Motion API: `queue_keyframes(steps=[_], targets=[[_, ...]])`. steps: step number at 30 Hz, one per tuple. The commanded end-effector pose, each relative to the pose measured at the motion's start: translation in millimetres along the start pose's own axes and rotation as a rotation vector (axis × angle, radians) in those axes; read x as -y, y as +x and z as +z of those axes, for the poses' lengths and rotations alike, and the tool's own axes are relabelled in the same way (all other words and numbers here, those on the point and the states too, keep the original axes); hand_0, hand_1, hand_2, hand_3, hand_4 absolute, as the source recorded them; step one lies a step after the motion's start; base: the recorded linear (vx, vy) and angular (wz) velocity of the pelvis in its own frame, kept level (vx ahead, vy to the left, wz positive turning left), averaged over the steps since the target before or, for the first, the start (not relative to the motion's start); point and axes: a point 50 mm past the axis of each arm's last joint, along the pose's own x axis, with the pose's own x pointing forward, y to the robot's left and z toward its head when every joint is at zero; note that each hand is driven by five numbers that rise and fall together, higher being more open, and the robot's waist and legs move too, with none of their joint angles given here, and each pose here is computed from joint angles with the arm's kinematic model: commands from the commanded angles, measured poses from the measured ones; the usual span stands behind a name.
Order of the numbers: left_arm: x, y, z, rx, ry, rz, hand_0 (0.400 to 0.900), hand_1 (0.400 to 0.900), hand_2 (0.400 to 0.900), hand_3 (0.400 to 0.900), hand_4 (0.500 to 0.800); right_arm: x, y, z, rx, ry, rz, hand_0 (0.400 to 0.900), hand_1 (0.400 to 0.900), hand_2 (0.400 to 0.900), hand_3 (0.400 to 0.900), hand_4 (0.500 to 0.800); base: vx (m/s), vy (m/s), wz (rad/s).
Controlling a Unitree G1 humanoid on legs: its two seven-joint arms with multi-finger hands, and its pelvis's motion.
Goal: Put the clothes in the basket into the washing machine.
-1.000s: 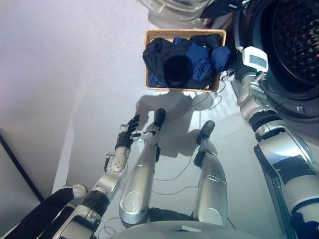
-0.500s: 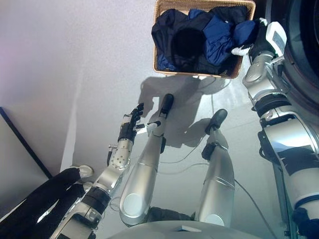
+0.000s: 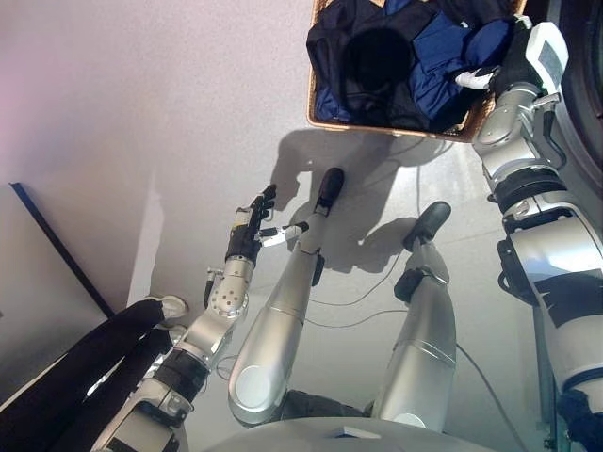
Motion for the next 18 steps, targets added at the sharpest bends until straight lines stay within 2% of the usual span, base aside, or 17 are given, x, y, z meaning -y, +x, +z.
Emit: queue_keyframes(steps=[1, 11, 16, 18], targets=[[3, -8.6, 15, 0.105, -0.015, 0.002, 0.9, 0.9, 0.9, 0.9, 0.8, 34, 12, -16, 0.023, -0.147, -0.124, 0.4, 0.4, 0.4, 0.4, 0.5, 0.0, 0.0, 0.0], [5, -6.2, 22, 0.136, 0.017, 0.002, 0.9, 0.9, 0.9, 0.9, 0.8, 38, 10, -30, 0.006, -0.255, -0.185, 0.4, 0.4, 0.4, 0.4, 0.5, 0.0, 0.0, 0.0], [3, -4.2, 22, 0.134, 0.034, 0.022, 0.9, 0.9, 0.9, 0.9, 0.8, 35, 7, -32, -0.036, -0.113, -0.209, 0.4, 0.4, 0.4, 0.4, 0.5, -0.003, -0.004, -0.09], [2, -3.3, 20, 0.121, 0.03, 0.041, 0.9, 0.9, 0.9, 0.9, 0.8, 32, 4, -30, -0.08, 0.052, -0.228, 0.4, 0.4, 0.4, 0.4, 0.5, 0.003, 0.007, -0.15]])
